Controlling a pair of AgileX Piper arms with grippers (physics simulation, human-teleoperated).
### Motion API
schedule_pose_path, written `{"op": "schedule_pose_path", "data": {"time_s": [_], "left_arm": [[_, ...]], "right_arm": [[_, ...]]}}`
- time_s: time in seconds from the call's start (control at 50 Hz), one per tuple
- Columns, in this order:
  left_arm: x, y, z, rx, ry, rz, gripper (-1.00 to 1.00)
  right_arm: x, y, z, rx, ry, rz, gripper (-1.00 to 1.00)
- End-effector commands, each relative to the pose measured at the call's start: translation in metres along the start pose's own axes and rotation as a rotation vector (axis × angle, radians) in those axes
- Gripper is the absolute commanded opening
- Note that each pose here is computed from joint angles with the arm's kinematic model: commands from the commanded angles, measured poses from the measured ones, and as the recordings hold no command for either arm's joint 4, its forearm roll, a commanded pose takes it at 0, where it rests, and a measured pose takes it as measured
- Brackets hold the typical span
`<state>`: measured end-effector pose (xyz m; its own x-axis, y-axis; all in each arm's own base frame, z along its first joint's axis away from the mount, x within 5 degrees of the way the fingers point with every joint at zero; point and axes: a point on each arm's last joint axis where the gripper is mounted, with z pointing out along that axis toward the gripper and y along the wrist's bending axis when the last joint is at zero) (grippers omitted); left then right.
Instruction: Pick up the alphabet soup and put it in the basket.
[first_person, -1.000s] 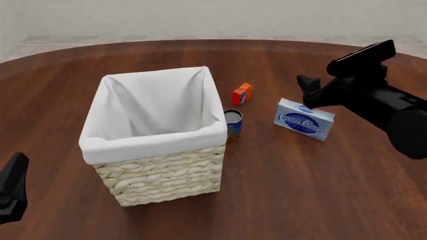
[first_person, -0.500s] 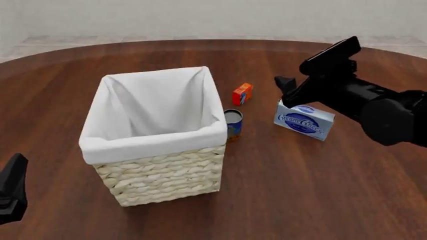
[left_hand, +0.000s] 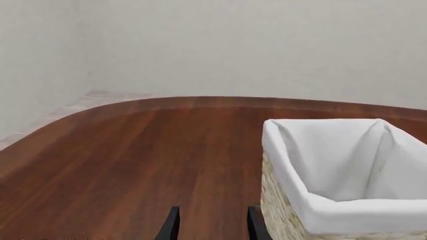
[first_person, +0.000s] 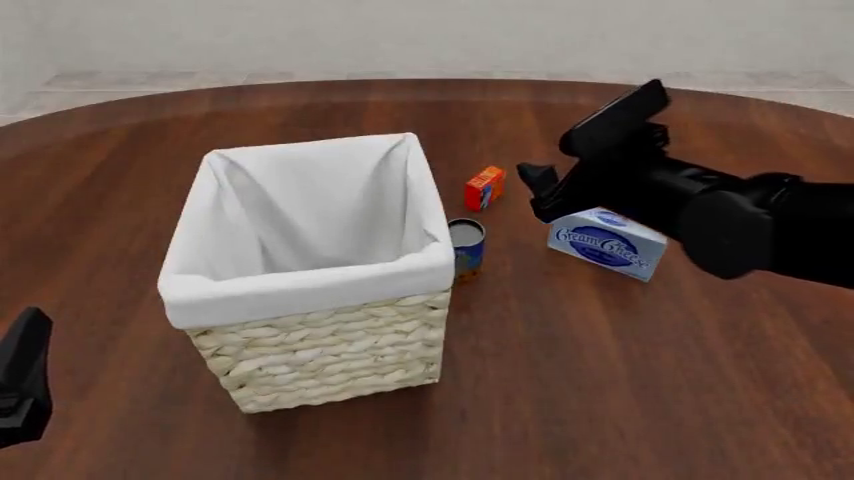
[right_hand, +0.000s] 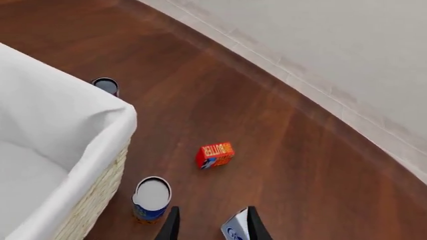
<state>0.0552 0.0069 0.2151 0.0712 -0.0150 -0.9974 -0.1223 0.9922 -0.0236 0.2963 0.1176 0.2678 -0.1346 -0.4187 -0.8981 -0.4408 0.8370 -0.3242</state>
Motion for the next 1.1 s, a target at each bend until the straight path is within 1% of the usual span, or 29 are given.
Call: {"op": "schedule_pose_path", "data": {"time_s": [0.02, 0.36, 0.4, 0.8, 0.92, 0.94, 0.96, 1.1], "left_arm": [[-0.001, 0.0, 0.0, -0.009, -0.001, 0.0, 1.0], [0.0, 0.001, 0.0, -0.024, 0.002, 0.001, 1.0], [0.0, 0.001, 0.0, -0.025, 0.003, 0.001, 1.0], [0.002, 0.002, 0.0, -0.033, 0.007, 0.006, 1.0], [0.002, 0.002, 0.0, -0.036, 0.007, 0.008, 1.0], [0.002, 0.002, 0.0, -0.036, 0.007, 0.007, 1.0], [0.002, 0.002, 0.0, -0.037, 0.007, 0.007, 1.0], [0.002, 0.002, 0.0, -0.036, 0.007, 0.009, 1.0]], "right_arm": [[-0.005, 0.009, 0.007, -0.034, 0.006, 0.007, 1.0], [-0.006, 0.022, 0.024, -0.073, 0.016, 0.013, 1.0], [-0.008, 0.025, 0.025, -0.08, 0.015, 0.024, 1.0], [0.0, 0.036, 0.048, -0.106, 0.046, 0.042, 1.0], [0.005, 0.036, 0.052, -0.104, 0.051, 0.03, 1.0], [0.009, 0.034, 0.053, -0.097, 0.049, -0.008, 1.0], [0.01, 0.033, 0.056, -0.095, 0.059, 0.004, 1.0], [0.016, 0.032, 0.063, -0.093, 0.078, 0.005, 1.0]]}}
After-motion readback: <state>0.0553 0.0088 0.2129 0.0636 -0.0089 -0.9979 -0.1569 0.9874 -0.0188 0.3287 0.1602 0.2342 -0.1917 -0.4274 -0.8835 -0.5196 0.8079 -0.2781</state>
